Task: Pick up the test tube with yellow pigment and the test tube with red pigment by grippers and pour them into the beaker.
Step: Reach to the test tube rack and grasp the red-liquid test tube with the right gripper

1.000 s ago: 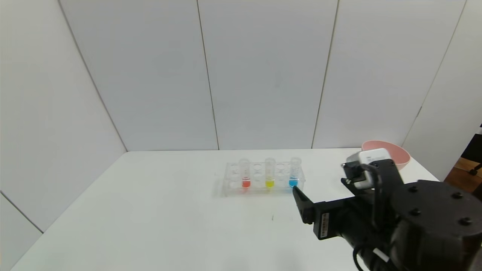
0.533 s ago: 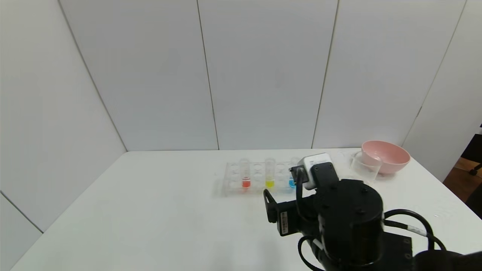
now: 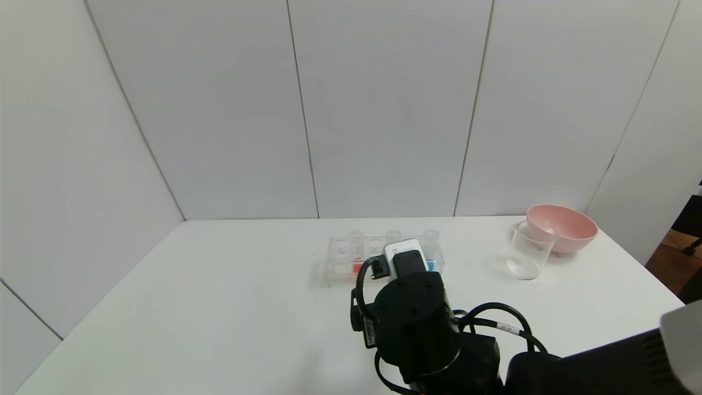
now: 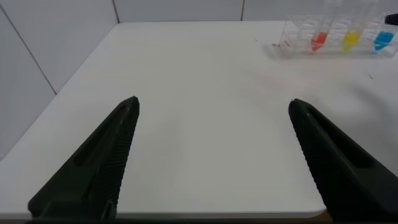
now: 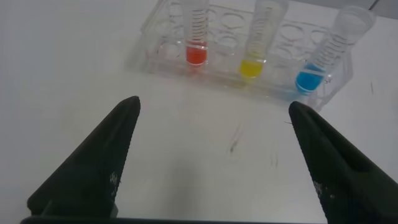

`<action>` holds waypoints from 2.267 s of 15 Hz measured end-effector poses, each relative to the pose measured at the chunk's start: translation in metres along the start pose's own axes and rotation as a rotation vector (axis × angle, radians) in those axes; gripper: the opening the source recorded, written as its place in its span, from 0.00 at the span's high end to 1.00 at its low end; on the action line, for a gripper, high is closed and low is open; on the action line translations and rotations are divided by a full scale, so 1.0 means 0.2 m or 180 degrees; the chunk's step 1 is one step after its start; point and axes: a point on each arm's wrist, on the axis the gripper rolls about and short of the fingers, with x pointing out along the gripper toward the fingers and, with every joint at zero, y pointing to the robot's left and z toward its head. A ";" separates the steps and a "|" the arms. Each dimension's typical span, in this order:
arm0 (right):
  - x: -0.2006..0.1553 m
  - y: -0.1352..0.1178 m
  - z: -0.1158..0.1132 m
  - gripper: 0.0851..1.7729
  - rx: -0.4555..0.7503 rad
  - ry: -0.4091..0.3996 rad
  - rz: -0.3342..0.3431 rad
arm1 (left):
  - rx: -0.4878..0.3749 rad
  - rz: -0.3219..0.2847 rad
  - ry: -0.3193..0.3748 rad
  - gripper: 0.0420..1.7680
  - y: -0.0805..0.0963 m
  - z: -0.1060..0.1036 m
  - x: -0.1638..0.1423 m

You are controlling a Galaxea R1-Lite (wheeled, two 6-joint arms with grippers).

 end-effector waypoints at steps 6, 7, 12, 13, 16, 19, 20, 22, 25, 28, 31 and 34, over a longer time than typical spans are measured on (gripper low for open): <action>0.15 0.12 -0.05 0.04 0.0010 -0.0007 -0.0086 | 0.0000 0.0000 0.0000 0.03 0.00 0.00 0.00; 0.17 0.14 -0.05 0.04 0.0042 -0.0048 -0.0154 | 0.0000 0.0000 0.0000 0.03 0.00 0.00 0.00; 0.27 0.23 -0.08 0.04 0.0098 -0.0145 -0.0334 | 0.0000 0.0000 0.0000 0.03 0.00 0.00 0.00; 0.29 0.25 -0.09 0.04 0.0099 -0.0148 -0.0329 | 0.0000 0.0000 0.0000 0.03 0.00 0.00 0.00; 0.35 0.27 -0.10 0.04 0.0077 -0.0120 -0.0359 | 0.0000 0.0000 0.0000 0.03 0.00 0.00 0.00; 0.42 0.29 -0.07 0.04 0.0094 -0.0118 -0.0418 | 0.0001 0.0000 0.0000 0.03 0.00 0.00 0.00; 0.45 0.28 -0.06 0.04 0.0103 -0.0118 -0.0446 | 0.0000 0.0000 0.0000 0.03 0.00 0.00 0.00; 0.51 0.27 -0.05 0.04 0.0126 -0.0123 -0.0502 | 0.0000 0.0000 0.0000 0.03 0.00 0.00 0.00; 0.60 0.25 -0.02 0.04 0.0185 -0.0156 -0.0587 | 0.0000 0.0000 0.0000 0.03 0.00 0.00 0.00; 0.66 0.24 0.00 0.04 0.0220 -0.0173 -0.0632 | 0.0001 0.0000 0.0000 0.03 0.00 0.00 0.00; 0.70 0.25 0.03 0.04 0.0281 -0.0231 -0.0642 | 0.0001 0.0000 0.0000 0.03 0.00 0.00 0.00; 0.74 0.24 0.03 0.04 0.0259 -0.0264 -0.0670 | 0.0001 0.0000 0.0000 0.03 0.00 0.00 0.00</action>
